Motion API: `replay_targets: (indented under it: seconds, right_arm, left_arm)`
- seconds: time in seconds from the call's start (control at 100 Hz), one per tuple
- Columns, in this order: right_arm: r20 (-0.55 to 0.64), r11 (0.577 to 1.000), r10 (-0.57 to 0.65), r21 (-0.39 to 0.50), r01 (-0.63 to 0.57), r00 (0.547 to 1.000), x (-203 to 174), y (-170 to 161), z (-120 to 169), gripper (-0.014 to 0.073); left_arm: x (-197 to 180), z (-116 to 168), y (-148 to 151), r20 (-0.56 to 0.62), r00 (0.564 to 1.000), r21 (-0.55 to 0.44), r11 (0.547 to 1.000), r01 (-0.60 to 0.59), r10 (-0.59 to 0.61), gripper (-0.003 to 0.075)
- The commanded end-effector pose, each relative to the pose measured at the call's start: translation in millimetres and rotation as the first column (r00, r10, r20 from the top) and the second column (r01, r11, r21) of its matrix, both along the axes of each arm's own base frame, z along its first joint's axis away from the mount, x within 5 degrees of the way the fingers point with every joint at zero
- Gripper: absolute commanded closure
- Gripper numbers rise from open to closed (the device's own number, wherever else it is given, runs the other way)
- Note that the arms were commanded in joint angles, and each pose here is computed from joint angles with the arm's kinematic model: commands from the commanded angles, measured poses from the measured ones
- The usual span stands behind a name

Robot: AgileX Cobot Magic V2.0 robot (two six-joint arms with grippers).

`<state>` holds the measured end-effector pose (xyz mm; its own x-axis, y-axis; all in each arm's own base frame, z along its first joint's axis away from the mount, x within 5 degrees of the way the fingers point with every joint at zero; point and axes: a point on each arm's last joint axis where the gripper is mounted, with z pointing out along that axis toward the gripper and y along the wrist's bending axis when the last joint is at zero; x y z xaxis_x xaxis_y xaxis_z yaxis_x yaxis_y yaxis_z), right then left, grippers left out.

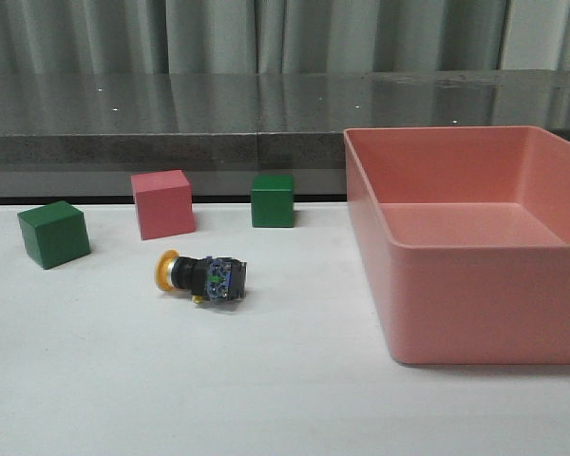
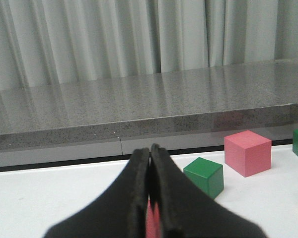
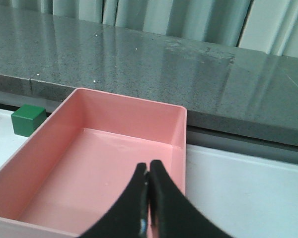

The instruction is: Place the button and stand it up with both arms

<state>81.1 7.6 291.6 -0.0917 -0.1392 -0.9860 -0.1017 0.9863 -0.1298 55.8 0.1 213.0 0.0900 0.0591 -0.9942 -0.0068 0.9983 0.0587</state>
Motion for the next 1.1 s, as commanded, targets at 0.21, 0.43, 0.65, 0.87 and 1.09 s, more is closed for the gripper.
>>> replay_targets:
  seconds: [0.21, 0.43, 0.65, 0.87, 1.09]
  right_arm:
    - [0.081, 1.0, -0.018, 0.013, 0.017, 0.997, 0.1, -1.4, 13.7, 0.0656]
    - [0.081, 1.0, -0.018, 0.013, 0.017, 0.997, 0.1, -1.4, 13.7, 0.0656]
    - [0.081, 1.0, -0.018, 0.013, 0.017, 0.997, 0.1, -1.4, 13.7, 0.0656]
    - [0.082, 1.0, -0.018, 0.013, 0.017, 0.996, 0.1, -1.4, 13.8, 0.0656]
    - [0.082, 1.0, -0.018, 0.013, 0.017, 0.996, 0.1, -1.4, 13.8, 0.0656]
  left_arm:
    - [-3.9, 7.6, 0.7, 0.162, 0.987, -0.049, 0.999, 0.005, 0.003, 0.0739]
    - [-5.9, 30.6, -0.4, 0.068, 0.997, -0.164, 0.986, 0.03, -0.019, 0.0739]
    - [16.5, 89.0, -4.0, -0.169, 0.984, -0.153, 0.988, 0.031, -0.057, 0.0739]
    - [86.8, 139.6, -8.4, -0.476, 0.874, -0.056, 0.995, 0.078, -0.095, 0.0739]
    - [153.7, 146.5, -11.9, -0.565, 0.816, 0.04, 0.984, 0.176, -0.123, 0.0739]
